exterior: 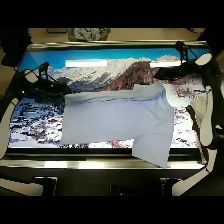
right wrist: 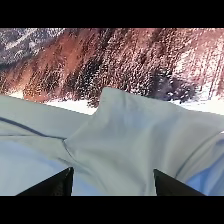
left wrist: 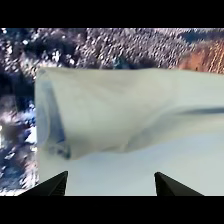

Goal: Fold the shirts.

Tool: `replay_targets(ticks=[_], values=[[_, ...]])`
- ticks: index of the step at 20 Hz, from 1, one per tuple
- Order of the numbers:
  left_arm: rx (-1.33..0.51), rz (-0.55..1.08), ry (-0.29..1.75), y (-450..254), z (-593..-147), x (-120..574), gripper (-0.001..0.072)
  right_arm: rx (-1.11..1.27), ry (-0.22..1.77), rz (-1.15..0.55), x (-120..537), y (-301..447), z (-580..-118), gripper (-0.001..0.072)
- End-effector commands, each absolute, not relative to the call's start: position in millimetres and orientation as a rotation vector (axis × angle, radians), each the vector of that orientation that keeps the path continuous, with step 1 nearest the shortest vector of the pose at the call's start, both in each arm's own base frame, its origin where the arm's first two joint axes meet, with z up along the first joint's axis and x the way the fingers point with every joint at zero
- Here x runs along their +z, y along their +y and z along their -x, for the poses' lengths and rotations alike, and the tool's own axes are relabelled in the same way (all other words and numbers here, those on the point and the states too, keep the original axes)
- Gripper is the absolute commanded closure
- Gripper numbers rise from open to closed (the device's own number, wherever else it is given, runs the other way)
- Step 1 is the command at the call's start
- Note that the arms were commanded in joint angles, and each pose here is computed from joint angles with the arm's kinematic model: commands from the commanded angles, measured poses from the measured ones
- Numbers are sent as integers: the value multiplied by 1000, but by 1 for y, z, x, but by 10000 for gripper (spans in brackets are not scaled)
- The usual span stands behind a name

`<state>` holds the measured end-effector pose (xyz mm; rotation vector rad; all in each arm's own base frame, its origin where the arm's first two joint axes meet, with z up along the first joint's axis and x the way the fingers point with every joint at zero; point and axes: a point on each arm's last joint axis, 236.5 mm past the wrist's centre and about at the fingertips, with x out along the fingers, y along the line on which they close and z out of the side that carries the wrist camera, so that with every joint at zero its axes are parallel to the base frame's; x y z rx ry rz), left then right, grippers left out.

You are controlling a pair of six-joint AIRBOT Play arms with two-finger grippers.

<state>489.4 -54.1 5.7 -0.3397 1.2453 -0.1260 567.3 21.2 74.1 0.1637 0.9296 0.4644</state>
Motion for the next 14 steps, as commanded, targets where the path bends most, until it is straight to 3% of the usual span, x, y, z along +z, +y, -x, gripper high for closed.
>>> replay_targets(ticks=[1, 2, 5, 9, 14], values=[[-108, 313, 1468, -1, -429, 17, 73, 401, 1057, -50, 90, -42, -515, 99], [-84, 344, 1510, 11, -410, 17, 115, 377, 1163, -43, 86, -66, -484, 110], [-31, 429, 1621, 22, -337, -11, 119, 418, 1450, -90, 59, -88, -404, 147], [-85, 472, 1707, -10, -242, -71, 119, 448, 1518, -127, 20, -58, -361, 153], [-167, 581, 1663, -42, -235, -86, 146, 460, 1586, -95, -1, -52, -320, 152]])
